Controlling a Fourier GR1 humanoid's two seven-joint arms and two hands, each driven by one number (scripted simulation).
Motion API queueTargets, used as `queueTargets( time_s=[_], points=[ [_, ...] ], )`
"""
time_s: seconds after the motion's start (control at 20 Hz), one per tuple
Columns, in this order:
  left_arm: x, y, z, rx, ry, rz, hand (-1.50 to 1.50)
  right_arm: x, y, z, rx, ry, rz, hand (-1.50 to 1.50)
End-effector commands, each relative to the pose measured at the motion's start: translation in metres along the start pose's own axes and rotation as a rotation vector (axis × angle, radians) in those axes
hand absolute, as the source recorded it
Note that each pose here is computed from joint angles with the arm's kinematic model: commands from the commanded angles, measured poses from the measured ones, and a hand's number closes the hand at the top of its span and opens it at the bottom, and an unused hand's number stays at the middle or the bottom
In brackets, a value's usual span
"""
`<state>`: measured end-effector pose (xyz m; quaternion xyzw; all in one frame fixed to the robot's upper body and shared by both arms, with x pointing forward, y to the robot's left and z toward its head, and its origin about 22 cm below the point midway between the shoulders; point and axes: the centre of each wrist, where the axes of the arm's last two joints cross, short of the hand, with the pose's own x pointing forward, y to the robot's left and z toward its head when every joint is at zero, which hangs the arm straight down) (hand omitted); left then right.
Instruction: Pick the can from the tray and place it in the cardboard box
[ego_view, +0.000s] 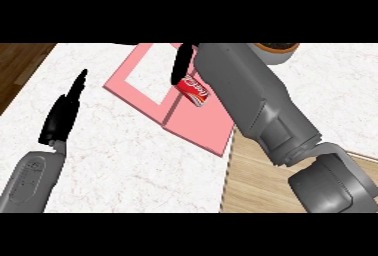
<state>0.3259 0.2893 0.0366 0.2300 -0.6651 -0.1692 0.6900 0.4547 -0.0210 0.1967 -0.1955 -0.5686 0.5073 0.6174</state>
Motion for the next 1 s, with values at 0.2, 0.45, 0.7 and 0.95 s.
queueTargets(
  time_s=[0.2, 0.45, 0.7, 0.95],
  points=[
    [-0.023, 0.018, 0.01, 0.056, 0.045, 0.007, 0.0, 0.022, -0.043, 0.01, -0.083, -0.018, -0.085, -1.5],
    [-0.019, 0.025, 0.007, 0.071, 0.038, -0.005, 0.0, 0.001, -0.106, 0.028, -0.104, 0.001, -0.044, -1.5],
    [-0.022, 0.032, 0.012, 0.069, 0.052, 0.005, 0.0, -0.006, -0.14, 0.042, -0.088, 0.0, -0.027, -1.5],
    [-0.025, 0.029, 0.019, 0.068, 0.044, 0.011, 0.0, -0.022, -0.175, 0.06, -0.022, 0.026, 0.011, -1.5]
  ],
)
